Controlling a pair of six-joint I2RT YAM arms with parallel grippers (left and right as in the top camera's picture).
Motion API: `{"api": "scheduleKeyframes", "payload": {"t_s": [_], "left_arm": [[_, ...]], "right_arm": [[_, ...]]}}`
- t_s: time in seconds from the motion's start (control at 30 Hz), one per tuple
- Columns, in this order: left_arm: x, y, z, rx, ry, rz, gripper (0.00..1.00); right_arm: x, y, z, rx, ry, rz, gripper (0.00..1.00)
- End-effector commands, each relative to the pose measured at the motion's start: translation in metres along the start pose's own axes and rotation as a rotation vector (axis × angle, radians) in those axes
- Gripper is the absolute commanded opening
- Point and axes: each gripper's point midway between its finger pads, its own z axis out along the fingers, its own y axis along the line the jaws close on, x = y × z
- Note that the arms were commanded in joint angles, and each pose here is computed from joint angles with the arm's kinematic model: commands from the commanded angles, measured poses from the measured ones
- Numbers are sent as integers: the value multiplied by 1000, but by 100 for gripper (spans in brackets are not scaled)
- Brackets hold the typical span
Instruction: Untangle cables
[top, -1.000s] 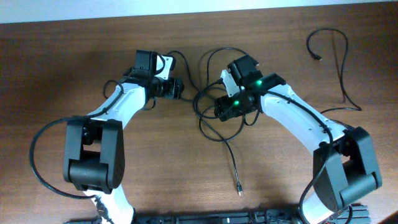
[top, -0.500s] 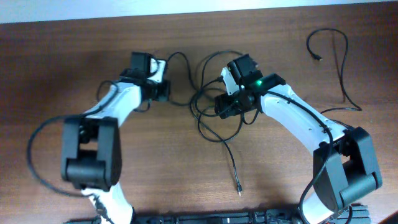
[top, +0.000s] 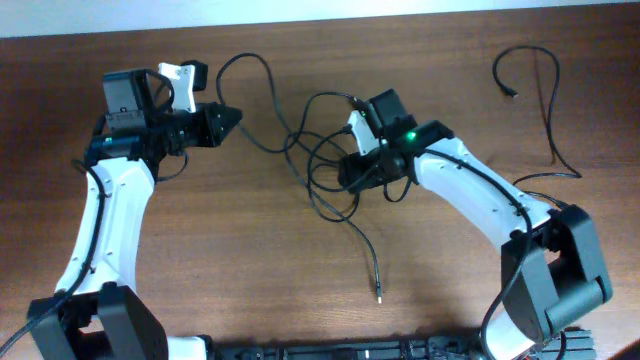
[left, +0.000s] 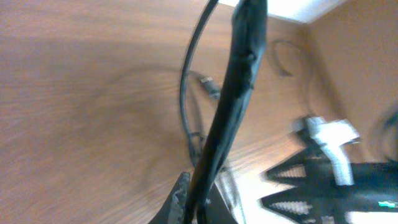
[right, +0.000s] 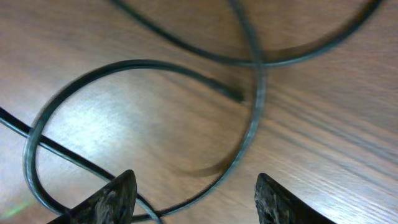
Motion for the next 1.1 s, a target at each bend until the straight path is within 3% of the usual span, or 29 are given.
{"api": "scheduleKeyframes", "payload": {"t_s": [0.0, 0.3, 0.4, 0.5, 0.7, 0.9, 1.0, 1.07], "left_arm": [[-12, -49, -14, 243, -40, 61, 0], [-13, -49, -13, 240, -41, 63, 0], [-13, -49, -13, 240, -42, 63, 0], [-13, -49, -13, 240, -42, 63, 0], [-13, -47, -13, 232, -42, 63, 0], [-12, -45, -13, 221, -40, 59, 0], [-12, -45, -13, 221, -40, 59, 0], [-12, -46, -12, 222, -40, 59, 0]], "right_arm": [[13, 30, 7, -42, 29, -83, 61], [26, 71, 15, -89, 50, -203, 63], [25, 69, 15, -74, 46, -204, 70], [26, 70, 15, -79, 47, -204, 70], [23, 107, 8, -290, 36, -223, 71], [9, 113, 7, -311, -28, -249, 72], [-2, 112, 7, -288, -73, -261, 71], [-4, 103, 13, -240, -76, -255, 63]]}}
